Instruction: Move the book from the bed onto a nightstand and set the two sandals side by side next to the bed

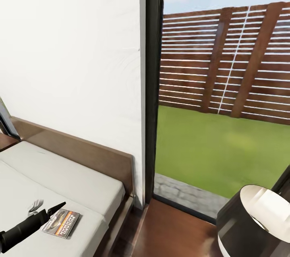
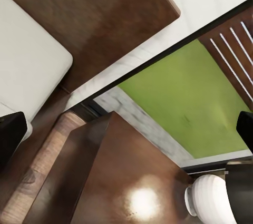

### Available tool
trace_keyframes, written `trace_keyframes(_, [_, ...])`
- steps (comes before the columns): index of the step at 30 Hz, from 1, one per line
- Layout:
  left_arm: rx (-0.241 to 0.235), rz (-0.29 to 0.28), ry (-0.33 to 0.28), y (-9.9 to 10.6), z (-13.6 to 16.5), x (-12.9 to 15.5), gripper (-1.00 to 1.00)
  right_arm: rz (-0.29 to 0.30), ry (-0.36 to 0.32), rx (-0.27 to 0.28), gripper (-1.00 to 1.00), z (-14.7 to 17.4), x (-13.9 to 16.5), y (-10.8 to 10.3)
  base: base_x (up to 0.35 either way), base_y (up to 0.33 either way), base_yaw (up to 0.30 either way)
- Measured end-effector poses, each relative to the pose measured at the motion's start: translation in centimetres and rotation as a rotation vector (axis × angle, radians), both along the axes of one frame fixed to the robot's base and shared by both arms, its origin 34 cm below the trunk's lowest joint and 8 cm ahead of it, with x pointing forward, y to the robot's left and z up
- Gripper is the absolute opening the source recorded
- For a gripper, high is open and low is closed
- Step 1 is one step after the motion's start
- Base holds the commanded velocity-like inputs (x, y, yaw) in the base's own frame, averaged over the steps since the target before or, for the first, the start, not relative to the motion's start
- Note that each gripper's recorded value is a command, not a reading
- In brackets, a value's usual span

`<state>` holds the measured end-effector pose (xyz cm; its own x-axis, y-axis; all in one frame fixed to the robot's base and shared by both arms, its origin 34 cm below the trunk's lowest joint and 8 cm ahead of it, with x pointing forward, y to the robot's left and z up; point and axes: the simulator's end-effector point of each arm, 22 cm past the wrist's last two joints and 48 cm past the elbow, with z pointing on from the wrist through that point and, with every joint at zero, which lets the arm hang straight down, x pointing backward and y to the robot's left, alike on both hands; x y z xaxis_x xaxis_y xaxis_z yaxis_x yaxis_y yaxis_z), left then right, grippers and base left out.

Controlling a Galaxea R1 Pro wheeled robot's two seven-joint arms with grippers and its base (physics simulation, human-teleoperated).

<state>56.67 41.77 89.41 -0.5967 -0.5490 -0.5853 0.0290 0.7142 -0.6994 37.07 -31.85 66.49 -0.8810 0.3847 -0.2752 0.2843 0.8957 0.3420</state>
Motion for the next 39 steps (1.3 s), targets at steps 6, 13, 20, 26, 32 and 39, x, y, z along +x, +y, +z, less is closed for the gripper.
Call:
trace_keyframes(6, [0.0, 0.0, 0.0, 0.0, 0.0, 0.0, 1.0, 0.0, 0.0, 0.0, 1.0, 0.0, 0.0, 0.0, 0.0, 0.0, 0.0])
trace_keyframes(13, [0.0, 0.0, 0.007, 0.0, -0.3, -0.1, 1.0, 0.001, 0.006, 0.001, 1.0, -0.2, -0.2, 0.0, 0.0, 0.0, 0.0])
trace_keyframes(20, [0.0, 0.0, 0.018, 0.0, -0.8, -0.2, 1.0, 0.001, 0.017, 0.001, 1.0, -0.4, -0.6, 0.0, 0.0, 0.0, 0.0])
trace_keyframes(26, [0.0, 0.0, 0.027, 0.0, -1.2, -0.3, 1.0, 0.001, 0.027, 0.001, 1.0, -0.7, -0.9, 0.0, 0.0, 0.0, 0.0])
trace_keyframes(32, [0.0, 0.0, 0.037, 0.0, -1.7, -0.4, 1.0, 0.001, 0.036, 0.001, 1.0, -0.9, -1.2, 0.0, 0.0, 0.0, 0.0])
trace_keyframes(39, [-0.001, 0.0, 0.048, 0.0, -2.2, -0.6, 1.0, 0.001, 0.047, 0.001, 1.0, -1.2, -1.6, 0.0, 0.0, 0.0, 0.0])
